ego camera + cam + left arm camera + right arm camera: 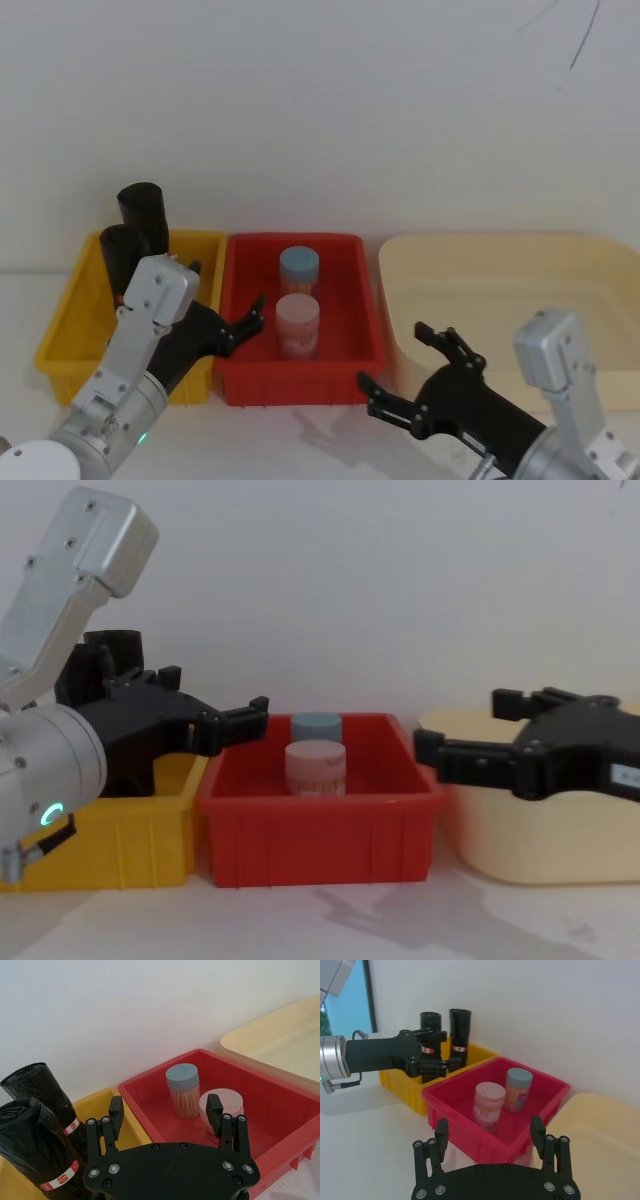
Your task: Pick up the garbage bag with the one hand and transfer it to the other hand.
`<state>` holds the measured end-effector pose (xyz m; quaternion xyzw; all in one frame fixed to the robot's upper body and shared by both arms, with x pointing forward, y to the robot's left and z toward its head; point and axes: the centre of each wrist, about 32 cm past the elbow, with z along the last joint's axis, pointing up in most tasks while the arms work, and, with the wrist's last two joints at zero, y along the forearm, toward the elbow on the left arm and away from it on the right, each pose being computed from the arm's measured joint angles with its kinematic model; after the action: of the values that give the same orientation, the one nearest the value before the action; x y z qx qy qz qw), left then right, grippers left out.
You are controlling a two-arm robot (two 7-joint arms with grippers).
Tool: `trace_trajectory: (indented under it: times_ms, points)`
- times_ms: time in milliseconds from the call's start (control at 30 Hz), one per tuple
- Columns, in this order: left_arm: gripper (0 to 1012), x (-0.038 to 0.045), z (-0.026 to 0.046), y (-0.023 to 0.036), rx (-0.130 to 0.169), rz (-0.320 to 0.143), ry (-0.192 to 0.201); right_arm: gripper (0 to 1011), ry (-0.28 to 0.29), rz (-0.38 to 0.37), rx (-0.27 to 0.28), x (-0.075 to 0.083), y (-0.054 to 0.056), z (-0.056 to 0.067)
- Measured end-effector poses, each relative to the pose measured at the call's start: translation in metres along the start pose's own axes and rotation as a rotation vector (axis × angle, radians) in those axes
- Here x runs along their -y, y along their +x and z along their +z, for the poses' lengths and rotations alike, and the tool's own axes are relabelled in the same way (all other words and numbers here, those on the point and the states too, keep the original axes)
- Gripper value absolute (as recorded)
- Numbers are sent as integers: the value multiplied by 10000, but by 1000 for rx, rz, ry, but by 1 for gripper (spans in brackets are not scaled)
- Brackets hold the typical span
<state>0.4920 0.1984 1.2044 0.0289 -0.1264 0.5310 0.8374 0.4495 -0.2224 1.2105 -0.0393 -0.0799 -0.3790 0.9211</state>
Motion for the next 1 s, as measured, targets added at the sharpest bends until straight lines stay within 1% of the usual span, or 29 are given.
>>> trace_trajectory:
  times_ms: [33,100,133,300,467,500,733,1000]
  points:
    - [1001,0,0,0,0,0,0,999,0,0,0,0,0,0]
    - [1001,0,0,0,0,0,0,999,-8,23,8,-88,28,11]
    - [1001,0,0,0,0,0,0,999,-8,23,8,-88,28,11]
    - [1001,0,0,0,0,0,0,999,-18,47,20,-266,91,46]
    - [1001,0,0,0,0,0,0,999,-24,65,27,-427,119,70]
    - [1001,0,0,0,0,0,0,999,-23,71,31,-481,127,88]
    - [1001,0,0,0,0,0,0,999,-33,94,36,-695,153,120]
    - [1001,0,0,0,0,0,0,999,-54,111,26,-883,165,128]
